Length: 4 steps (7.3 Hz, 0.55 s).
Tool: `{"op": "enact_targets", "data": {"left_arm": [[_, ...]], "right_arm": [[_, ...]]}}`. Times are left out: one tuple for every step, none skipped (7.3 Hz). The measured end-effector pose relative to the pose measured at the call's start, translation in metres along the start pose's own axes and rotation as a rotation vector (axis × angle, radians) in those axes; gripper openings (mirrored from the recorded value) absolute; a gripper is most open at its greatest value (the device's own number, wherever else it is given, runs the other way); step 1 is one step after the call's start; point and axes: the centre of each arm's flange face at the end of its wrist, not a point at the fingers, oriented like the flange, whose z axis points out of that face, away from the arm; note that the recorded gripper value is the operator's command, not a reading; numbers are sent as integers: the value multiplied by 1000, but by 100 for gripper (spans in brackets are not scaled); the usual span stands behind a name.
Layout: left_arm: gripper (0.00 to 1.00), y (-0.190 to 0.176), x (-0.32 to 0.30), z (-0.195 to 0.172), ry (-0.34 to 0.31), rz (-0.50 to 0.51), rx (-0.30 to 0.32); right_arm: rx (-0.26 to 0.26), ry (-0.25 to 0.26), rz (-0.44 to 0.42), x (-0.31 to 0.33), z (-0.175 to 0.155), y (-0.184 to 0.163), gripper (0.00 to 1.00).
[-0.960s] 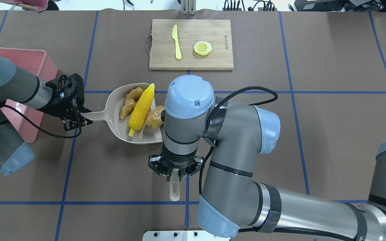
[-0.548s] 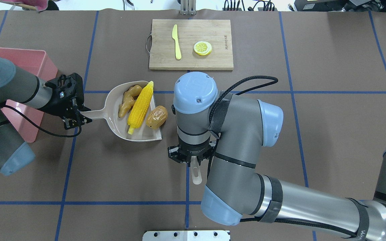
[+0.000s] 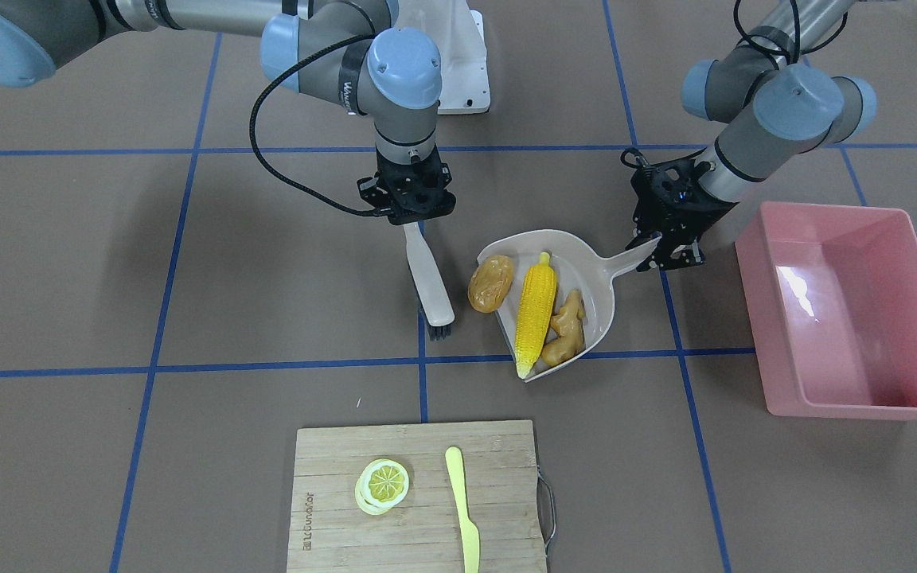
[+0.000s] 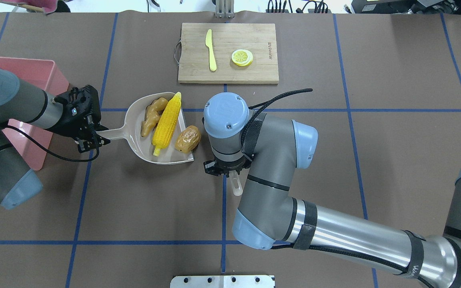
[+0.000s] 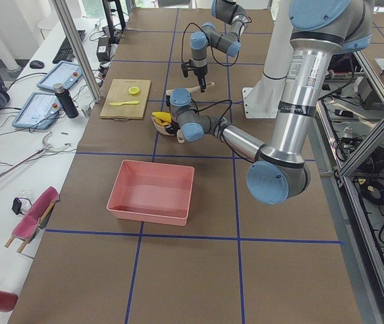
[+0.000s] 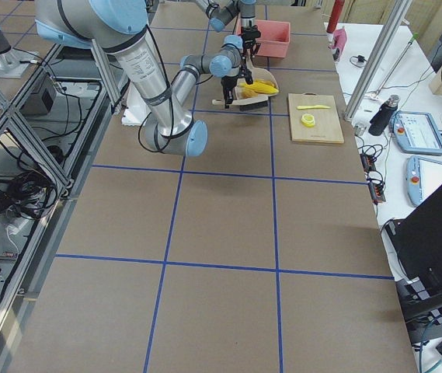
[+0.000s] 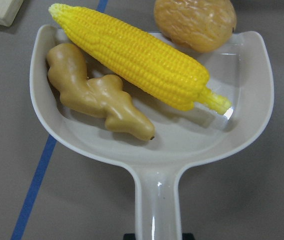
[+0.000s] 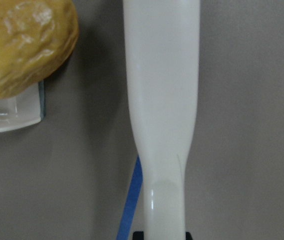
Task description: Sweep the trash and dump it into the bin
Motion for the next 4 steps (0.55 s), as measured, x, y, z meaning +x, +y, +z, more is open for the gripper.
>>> {"op": "enact_targets", "data": {"left_arm": [[0, 0, 0, 0, -2, -2, 0], [0, 0, 0, 0, -3, -3, 1], [0, -1, 0, 0, -3, -5, 1], [0, -1, 0, 0, -3, -13, 1]], "right_arm": [[24, -2, -9, -2, 5, -6, 0], [44, 0, -21, -4, 9, -11, 0], [59, 4, -34, -5, 15, -17, 0], [74, -2, -42, -8, 25, -23, 0]]}}
